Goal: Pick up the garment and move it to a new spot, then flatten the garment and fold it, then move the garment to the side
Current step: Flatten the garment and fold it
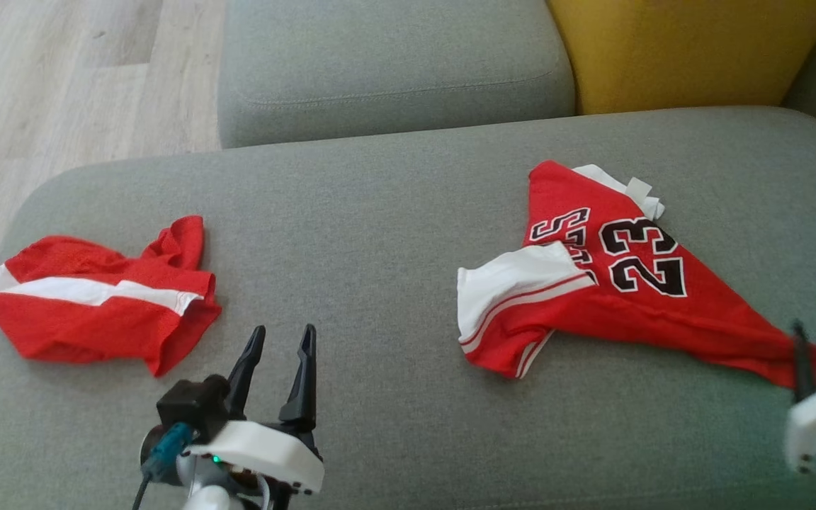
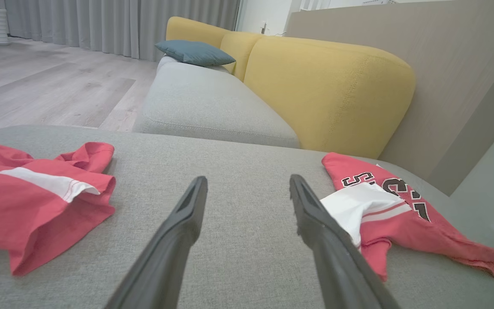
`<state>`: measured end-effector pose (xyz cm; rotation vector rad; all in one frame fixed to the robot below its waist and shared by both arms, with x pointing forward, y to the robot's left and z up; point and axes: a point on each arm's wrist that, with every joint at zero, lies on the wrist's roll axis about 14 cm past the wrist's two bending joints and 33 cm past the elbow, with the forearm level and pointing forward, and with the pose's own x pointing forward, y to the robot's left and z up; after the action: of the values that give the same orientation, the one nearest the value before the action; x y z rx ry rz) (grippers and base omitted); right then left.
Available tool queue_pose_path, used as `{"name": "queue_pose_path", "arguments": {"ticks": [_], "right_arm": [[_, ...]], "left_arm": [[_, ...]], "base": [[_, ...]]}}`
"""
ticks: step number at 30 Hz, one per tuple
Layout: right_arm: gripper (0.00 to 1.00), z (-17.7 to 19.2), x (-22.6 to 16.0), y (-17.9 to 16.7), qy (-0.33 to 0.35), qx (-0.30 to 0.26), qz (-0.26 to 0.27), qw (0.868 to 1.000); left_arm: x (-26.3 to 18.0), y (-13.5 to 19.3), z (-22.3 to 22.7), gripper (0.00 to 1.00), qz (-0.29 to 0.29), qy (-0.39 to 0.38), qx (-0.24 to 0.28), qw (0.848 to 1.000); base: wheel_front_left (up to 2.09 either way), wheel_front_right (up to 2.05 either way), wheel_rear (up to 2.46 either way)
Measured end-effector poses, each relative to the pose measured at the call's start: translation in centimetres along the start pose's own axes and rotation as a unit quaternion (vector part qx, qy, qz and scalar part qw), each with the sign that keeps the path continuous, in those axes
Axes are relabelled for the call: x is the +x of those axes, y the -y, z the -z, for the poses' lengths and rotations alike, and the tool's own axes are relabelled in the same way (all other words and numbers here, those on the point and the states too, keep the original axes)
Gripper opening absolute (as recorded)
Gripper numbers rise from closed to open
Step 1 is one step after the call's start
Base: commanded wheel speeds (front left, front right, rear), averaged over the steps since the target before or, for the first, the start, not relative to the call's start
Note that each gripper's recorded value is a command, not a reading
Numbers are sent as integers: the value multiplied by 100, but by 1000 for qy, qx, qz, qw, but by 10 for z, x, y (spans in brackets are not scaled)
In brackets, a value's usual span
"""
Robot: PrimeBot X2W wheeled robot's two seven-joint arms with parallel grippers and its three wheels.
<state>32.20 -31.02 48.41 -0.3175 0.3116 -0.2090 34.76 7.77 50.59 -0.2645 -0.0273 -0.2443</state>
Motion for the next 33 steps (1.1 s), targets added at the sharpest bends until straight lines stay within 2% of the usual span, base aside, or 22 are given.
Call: {"name": "queue_pose_path", "arguments": {"ticks": [5,8,11,15,21,28,33], "right_arm": [[100,-46,0,-43,91,51,-54,993],[100,-76,-1,-81,139,91,-110,980],[100,-87,-5,-116,154,123,-162,967],[100,-77,-7,-159,131,141,-216,957],[100,-63,0,-199,92,139,-261,951],[100,-80,32,-230,54,99,-293,949],[100,-61,67,-255,-50,33,-314,948]], "left_arm": [[0,1,1,100,2,-1,0,1000],[-2,0,1,100,2,-1,-2,1000],[-5,-5,1,100,-7,0,-2,1000],[-10,-15,0,100,-24,1,-3,1000],[-19,-32,2,100,-55,-1,-4,999],[-25,-44,3,100,-74,-3,-4,997],[-27,-56,4,100,-95,-6,-8,995]], "base": [[0,0,0],[0,0,0],[0,0,0],[0,0,0],[0,0,0],[0,0,0],[0,0,0]]}}
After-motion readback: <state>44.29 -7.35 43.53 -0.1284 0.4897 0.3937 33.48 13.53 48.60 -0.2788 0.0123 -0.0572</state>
